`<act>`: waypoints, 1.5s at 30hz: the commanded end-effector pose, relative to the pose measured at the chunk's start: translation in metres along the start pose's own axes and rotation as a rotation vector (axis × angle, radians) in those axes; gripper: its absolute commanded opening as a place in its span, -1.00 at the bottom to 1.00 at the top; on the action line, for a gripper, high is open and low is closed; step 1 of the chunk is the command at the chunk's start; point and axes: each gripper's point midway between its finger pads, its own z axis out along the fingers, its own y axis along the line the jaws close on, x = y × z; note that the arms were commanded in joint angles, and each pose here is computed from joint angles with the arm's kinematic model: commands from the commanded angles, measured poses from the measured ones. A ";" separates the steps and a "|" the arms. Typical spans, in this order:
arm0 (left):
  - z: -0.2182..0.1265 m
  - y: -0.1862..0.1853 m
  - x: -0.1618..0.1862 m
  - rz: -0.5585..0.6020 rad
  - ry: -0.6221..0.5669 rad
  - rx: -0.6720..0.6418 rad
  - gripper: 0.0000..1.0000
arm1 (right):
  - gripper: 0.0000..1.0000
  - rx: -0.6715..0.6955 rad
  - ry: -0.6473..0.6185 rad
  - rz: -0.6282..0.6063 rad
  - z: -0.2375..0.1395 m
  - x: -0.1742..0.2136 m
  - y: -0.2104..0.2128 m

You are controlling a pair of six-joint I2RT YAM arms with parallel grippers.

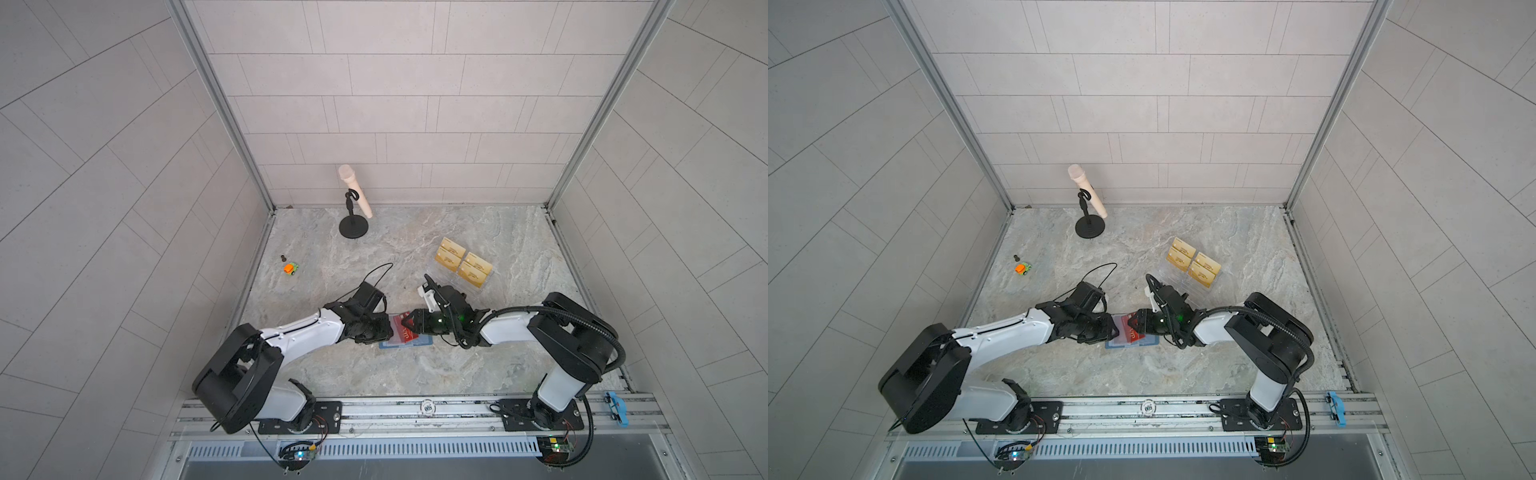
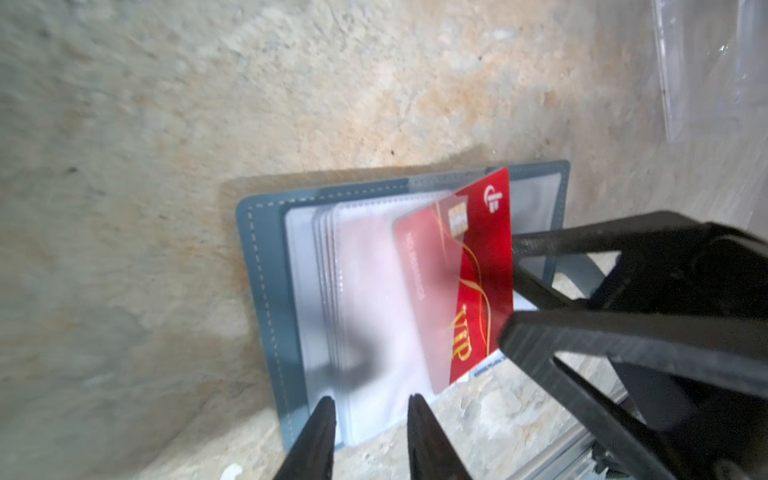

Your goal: Put the credit cards into the card holder

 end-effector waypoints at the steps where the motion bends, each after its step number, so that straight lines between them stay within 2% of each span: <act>1: -0.024 0.004 -0.013 -0.012 -0.077 -0.052 -0.13 | 0.06 0.186 0.089 0.030 -0.002 0.024 -0.037; 3: -0.029 0.021 -0.014 -0.028 -0.086 -0.118 -0.01 | 0.10 0.222 0.104 0.023 -0.004 0.026 -0.037; 5: -0.024 0.033 -0.013 -0.051 -0.066 -0.132 0.02 | 0.16 0.272 0.123 0.015 -0.007 0.028 -0.039; 11: -0.005 0.033 -0.010 -0.055 -0.031 -0.060 0.01 | 0.27 0.394 0.154 -0.017 -0.017 0.030 -0.033; 16: 0.004 0.030 -0.008 -0.053 -0.033 -0.011 -0.01 | 0.36 0.445 0.169 -0.022 -0.020 0.032 -0.028; 24: 0.019 0.018 -0.004 -0.048 -0.022 0.110 -0.11 | 0.44 0.408 0.175 -0.011 -0.011 0.026 -0.007; 29: 0.022 0.017 0.001 -0.057 -0.012 0.138 -0.26 | 0.46 0.310 0.135 0.105 0.000 0.018 0.010; 36: 0.023 0.019 0.008 -0.072 -0.009 0.155 -0.47 | 0.49 0.302 0.067 0.191 -0.005 0.007 0.015; 38: 0.023 0.022 0.009 -0.080 -0.011 0.146 -0.48 | 0.54 0.349 0.085 0.166 -0.010 0.009 0.010; 41: 0.023 0.026 0.012 -0.084 -0.010 0.123 -0.50 | 0.62 0.474 0.107 0.045 -0.027 0.006 0.005; 45: 0.023 0.025 0.013 -0.086 -0.009 0.124 -0.50 | 0.69 0.472 0.127 0.032 -0.031 0.009 0.001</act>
